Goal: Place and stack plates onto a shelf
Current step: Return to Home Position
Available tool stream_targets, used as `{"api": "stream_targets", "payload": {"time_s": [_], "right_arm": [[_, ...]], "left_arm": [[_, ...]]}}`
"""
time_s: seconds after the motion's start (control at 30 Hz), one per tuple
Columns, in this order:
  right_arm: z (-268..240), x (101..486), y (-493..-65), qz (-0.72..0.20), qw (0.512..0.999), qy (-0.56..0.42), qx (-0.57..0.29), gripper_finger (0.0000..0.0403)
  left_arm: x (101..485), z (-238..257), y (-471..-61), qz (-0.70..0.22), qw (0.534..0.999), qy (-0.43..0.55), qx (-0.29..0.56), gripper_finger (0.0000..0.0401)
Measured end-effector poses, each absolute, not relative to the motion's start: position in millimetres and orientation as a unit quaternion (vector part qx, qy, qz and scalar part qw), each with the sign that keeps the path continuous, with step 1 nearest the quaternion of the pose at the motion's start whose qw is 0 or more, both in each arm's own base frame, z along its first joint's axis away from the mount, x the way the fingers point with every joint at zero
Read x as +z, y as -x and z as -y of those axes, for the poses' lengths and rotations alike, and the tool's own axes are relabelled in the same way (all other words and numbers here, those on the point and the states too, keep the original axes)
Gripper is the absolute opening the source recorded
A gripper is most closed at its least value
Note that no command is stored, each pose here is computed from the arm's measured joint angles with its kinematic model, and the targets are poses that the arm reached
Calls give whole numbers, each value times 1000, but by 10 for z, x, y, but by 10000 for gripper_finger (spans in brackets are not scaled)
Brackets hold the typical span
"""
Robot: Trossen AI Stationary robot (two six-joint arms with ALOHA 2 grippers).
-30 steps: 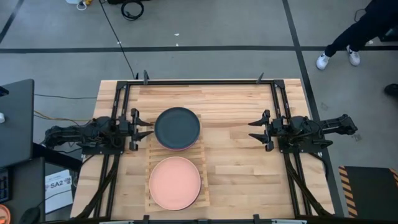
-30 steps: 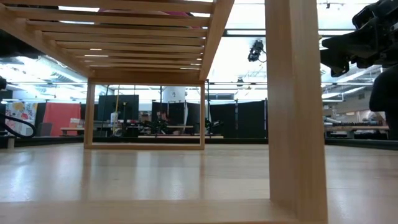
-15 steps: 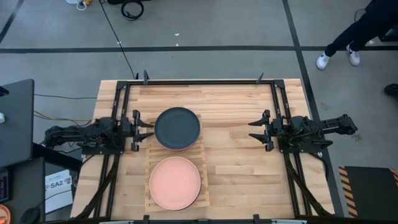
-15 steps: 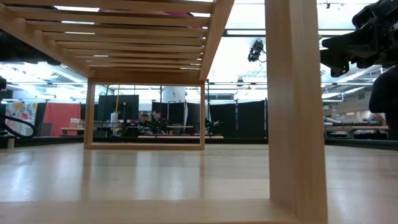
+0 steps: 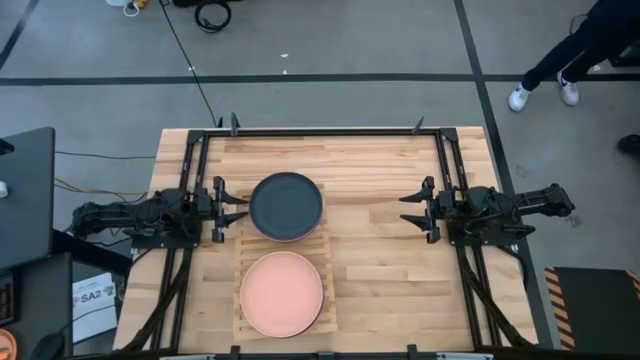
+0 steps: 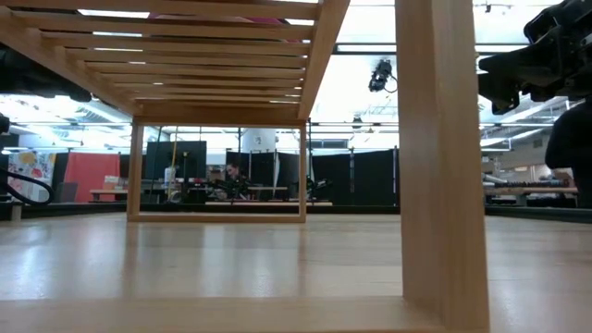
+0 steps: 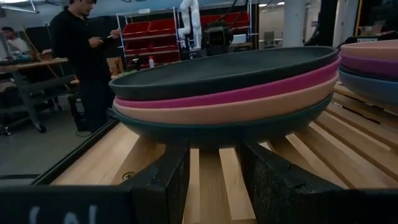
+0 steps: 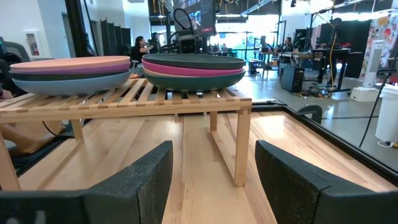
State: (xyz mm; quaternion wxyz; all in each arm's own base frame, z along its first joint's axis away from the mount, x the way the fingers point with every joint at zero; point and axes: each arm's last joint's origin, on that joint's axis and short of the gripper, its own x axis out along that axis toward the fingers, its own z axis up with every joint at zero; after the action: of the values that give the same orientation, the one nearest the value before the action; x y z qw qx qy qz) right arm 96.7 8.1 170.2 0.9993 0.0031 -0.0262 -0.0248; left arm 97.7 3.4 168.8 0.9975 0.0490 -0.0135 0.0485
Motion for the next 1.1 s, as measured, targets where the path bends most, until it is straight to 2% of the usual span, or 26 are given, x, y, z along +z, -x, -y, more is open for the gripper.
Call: {"api": "stream_targets", "payload": {"time_s": [1.1], "right_arm": [[-81, 1703, -967, 26, 999, -3, -25, 233]], "left_arm": [[1756, -31, -967, 52, 997, -43, 49, 146]]}}
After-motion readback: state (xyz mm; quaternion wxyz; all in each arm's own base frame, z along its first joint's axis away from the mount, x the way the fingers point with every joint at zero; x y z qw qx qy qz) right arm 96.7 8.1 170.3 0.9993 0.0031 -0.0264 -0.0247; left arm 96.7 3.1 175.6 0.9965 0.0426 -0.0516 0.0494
